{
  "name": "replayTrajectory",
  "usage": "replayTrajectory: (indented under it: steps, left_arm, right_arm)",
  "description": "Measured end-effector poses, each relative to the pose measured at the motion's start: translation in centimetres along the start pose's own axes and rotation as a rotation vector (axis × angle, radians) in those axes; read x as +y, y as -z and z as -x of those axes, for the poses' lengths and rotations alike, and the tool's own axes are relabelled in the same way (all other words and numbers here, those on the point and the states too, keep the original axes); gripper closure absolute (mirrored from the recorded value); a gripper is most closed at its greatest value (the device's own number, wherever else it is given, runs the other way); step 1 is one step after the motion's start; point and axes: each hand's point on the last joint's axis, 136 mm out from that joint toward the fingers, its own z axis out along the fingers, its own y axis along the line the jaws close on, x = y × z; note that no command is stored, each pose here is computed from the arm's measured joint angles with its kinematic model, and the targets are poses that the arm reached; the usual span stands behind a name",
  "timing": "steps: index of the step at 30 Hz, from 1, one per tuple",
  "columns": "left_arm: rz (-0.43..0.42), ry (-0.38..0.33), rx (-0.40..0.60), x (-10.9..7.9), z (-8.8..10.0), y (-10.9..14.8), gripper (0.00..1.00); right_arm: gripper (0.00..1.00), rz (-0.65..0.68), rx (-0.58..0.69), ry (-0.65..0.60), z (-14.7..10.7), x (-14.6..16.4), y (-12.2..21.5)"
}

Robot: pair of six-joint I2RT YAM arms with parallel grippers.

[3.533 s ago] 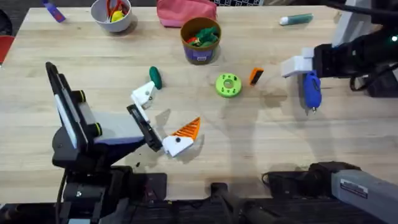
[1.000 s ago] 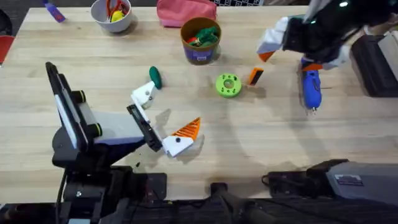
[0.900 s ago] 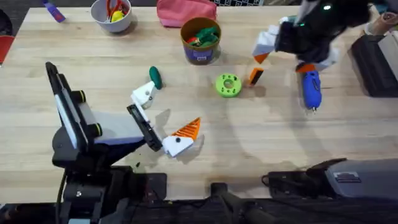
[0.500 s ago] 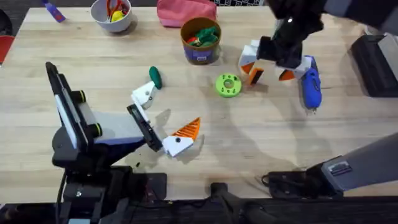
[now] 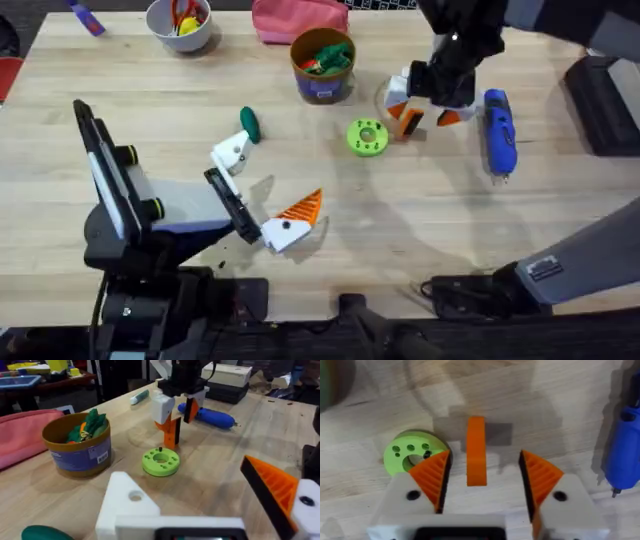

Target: Pick up the gripper from the table and insert it into the empty holder that is missing its gripper. Then pick up a screw, insert it into the mounting hole, and use the screwdriver to tighten it. Finally, clean up the table by picking up the vegetable and placing it into the bucket.

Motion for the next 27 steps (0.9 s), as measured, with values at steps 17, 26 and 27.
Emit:
replayTrajectory:
  steps: [17, 26, 27]
  left_arm:
    - [0.0, 0.0, 0.0, 0.0, 0.0, 0.0, 0.015]
    - [0.0, 0.0, 0.0, 0.0, 0.0, 0.0, 0.015]
    - [0.0, 0.0, 0.0, 0.0, 0.0, 0.0, 0.015]
  right_arm:
    - [0.99, 0.033, -0.01, 0.005, 0.3, 0.7, 0.0]
    - [0.992, 0.042, -0.019, 0.005, 0.1, 0.5, 1.0]
    - [0.992, 0.048, -0.029, 0.004, 0.1, 0.4, 1.5]
